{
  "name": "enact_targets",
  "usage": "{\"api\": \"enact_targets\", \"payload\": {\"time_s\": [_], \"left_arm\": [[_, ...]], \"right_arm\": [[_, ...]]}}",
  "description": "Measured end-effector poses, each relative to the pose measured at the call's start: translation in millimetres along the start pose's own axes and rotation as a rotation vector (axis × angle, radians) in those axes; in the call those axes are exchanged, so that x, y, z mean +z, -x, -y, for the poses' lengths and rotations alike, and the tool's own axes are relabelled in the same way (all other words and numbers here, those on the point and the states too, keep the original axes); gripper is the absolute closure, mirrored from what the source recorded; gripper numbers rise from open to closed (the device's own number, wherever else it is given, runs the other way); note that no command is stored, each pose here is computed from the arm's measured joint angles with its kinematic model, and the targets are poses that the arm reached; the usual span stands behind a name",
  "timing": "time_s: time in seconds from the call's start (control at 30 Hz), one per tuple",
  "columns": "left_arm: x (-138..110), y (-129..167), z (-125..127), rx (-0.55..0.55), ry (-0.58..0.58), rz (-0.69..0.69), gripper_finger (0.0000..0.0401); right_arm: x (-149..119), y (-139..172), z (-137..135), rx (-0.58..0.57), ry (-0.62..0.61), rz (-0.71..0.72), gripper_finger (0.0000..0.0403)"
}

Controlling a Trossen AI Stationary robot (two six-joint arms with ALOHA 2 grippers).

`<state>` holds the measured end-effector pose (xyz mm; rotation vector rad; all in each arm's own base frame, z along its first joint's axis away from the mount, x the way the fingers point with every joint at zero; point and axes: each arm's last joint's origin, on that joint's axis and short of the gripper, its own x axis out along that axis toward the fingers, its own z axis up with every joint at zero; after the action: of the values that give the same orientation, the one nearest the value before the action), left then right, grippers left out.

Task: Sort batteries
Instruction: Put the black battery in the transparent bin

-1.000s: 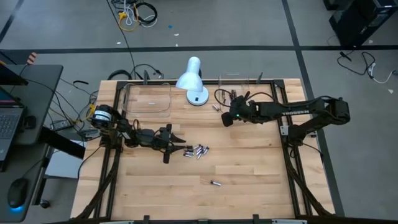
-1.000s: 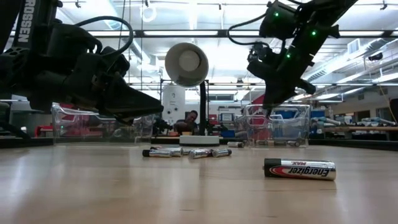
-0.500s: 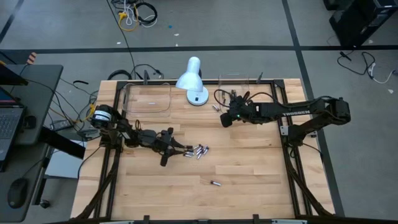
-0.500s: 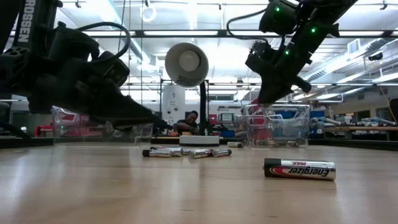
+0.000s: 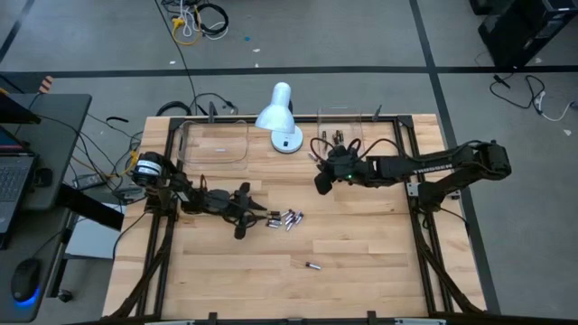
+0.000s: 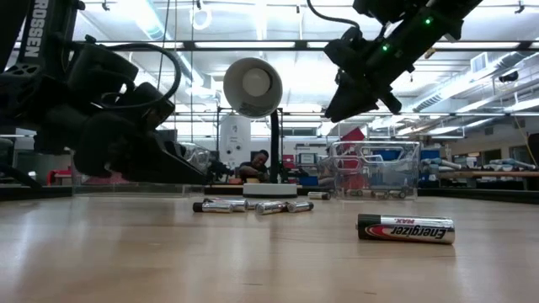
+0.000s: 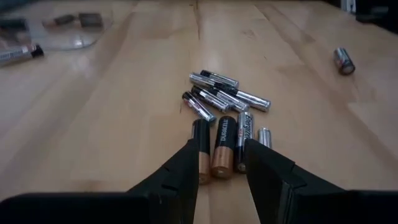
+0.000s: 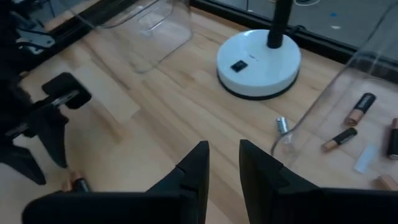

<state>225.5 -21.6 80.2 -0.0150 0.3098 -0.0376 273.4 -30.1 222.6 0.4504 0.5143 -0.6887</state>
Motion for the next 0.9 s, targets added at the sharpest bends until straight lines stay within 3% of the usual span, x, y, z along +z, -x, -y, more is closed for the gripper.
{"api": "enact_targets", "payload": {"time_s": [0.27, 0.6, 0.9], "left_arm": [[2.6, -7.4, -1.0, 0.013, -0.111, -0.016, 0.0275], [0.6, -9.4, -14.6, 0.066, -0.097, -0.053, 0.0275], [-0.8, -8.8, -16.9, 0.0, -0.088, -0.064, 0.0275]], "right_arm": [[-4.3, 3.9, -6.8, 0.0, 0.015, 0.016, 0.0329], [-6.2, 5.7, -9.4, -0.001, 0.017, 0.022, 0.0329], [-6.2, 5.6, -9.4, -0.001, 0.007, 0.022, 0.0329]]}}
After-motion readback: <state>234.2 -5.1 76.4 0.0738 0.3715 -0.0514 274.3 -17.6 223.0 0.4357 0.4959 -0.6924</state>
